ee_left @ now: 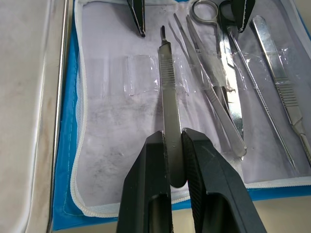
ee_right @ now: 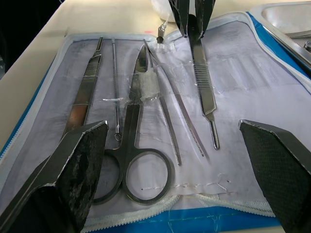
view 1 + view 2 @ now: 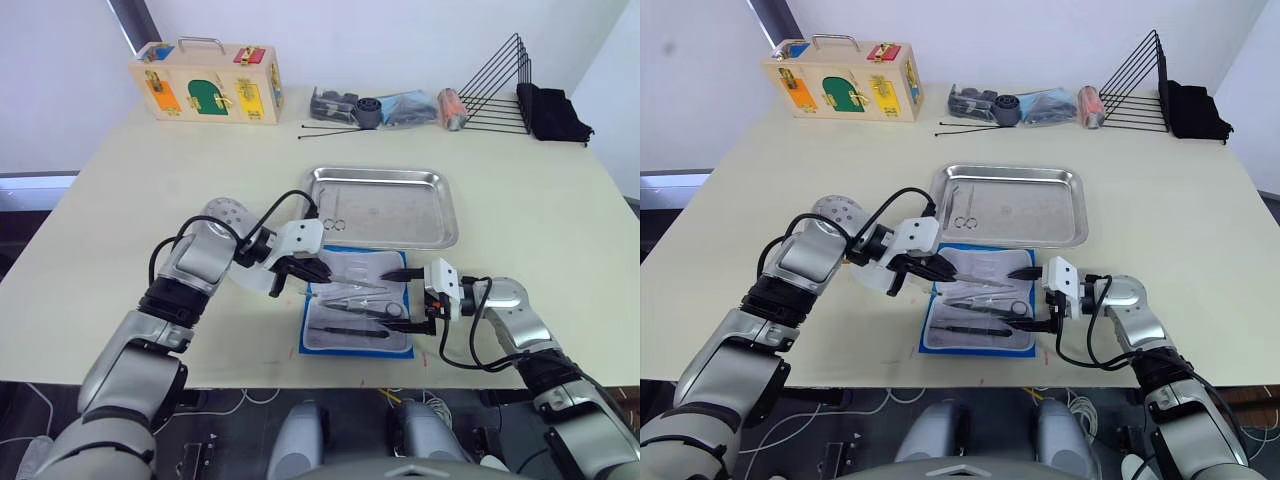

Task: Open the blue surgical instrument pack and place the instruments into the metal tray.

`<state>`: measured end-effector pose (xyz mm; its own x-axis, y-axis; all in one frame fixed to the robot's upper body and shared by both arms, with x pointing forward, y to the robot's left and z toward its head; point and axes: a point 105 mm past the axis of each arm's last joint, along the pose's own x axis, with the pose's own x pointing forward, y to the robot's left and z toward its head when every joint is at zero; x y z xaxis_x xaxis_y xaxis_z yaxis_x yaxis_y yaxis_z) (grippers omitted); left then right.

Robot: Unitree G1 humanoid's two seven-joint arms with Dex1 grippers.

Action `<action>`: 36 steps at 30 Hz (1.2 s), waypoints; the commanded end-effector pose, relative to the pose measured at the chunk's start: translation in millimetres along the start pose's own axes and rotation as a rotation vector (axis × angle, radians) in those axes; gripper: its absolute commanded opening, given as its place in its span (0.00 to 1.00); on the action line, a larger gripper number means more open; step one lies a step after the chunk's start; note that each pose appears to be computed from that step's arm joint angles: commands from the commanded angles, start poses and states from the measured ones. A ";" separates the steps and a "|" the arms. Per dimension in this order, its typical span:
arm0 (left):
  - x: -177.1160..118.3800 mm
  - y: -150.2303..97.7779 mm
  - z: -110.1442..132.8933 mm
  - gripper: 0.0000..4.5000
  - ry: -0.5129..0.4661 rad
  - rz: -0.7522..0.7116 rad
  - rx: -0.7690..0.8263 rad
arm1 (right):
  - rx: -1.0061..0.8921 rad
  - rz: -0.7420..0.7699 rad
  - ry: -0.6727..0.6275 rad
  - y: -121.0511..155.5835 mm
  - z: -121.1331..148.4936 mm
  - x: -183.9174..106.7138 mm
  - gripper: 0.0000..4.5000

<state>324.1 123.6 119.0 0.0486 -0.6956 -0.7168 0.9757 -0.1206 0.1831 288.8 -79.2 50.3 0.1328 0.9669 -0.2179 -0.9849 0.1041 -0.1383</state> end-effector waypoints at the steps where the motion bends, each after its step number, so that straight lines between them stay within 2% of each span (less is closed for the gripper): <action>1: -16.2 4.4 10.5 0.00 0.034 0.017 0.037 | 0.147 0.034 0.122 25.0 -45.1 -1.0 1.00; 10: -31.4 5.0 10.2 0.00 0.069 0.021 0.038 | 0.143 0.033 0.121 23.8 -44.5 -0.5 1.00; 23: -62.1 -6.1 -4.1 0.00 0.111 0.035 0.009 | 0.142 0.043 0.121 24.4 -45.2 2.2 1.00; 36: -98.1 -17.5 7.3 0.00 0.085 0.055 -0.020 | 0.141 0.045 0.120 25.3 -45.5 2.9 1.00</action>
<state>305.9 189.9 176.8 0.1361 -0.6192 -0.7733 0.9777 -0.0419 0.2056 288.9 -77.0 50.1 0.1325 0.9689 -0.2092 -0.9840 0.1033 -0.1450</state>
